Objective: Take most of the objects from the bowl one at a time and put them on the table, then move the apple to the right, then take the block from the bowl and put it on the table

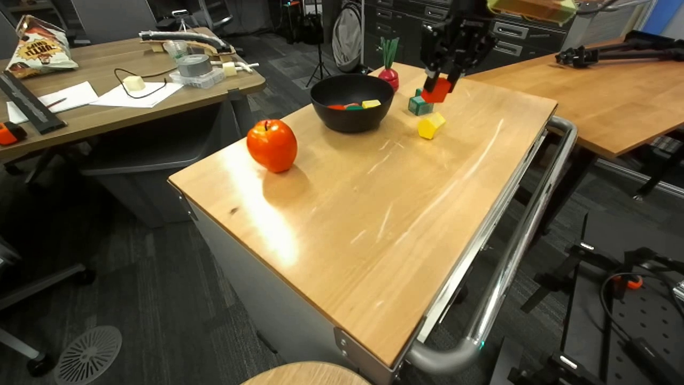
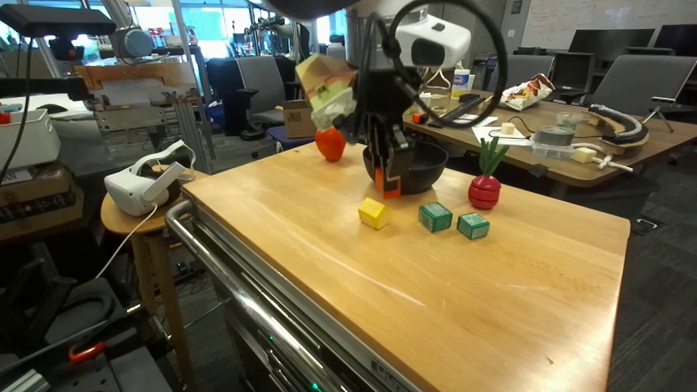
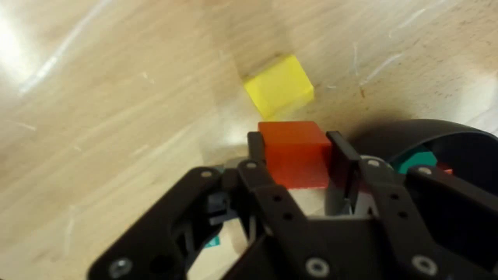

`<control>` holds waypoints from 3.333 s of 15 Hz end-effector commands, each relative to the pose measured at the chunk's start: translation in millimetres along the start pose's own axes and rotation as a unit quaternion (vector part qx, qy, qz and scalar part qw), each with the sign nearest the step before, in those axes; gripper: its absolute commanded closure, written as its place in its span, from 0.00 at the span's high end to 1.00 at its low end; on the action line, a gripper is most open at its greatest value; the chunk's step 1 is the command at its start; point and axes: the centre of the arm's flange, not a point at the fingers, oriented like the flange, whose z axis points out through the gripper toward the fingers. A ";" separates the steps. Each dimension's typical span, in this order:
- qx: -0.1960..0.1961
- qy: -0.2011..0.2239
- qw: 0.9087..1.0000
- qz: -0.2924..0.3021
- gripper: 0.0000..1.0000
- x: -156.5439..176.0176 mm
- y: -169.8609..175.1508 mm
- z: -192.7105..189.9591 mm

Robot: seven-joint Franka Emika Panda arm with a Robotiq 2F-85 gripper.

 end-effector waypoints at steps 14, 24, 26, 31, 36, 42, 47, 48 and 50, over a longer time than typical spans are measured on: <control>-0.076 0.014 0.993 -0.086 1.00 -20.9 26.5 2.8; -0.019 0.096 0.960 -0.263 1.00 38.6 -88.1 -89.8; -0.009 0.071 0.958 -0.277 1.00 59.8 -132.9 -80.6; -0.018 0.042 0.961 -0.274 1.00 37.8 -150.1 -47.1; -0.030 0.024 0.960 -0.278 1.00 49.0 -150.3 -31.9; -0.037 -0.025 0.962 -0.271 1.00 92.5 -144.9 -15.9; -0.055 -0.062 0.962 -0.262 1.00 129.0 -147.4 11.1; -0.058 -0.070 0.962 -0.259 1.00 132.9 -148.8 20.3; -0.061 -0.083 0.962 -0.253 1.00 138.3 -151.2 38.2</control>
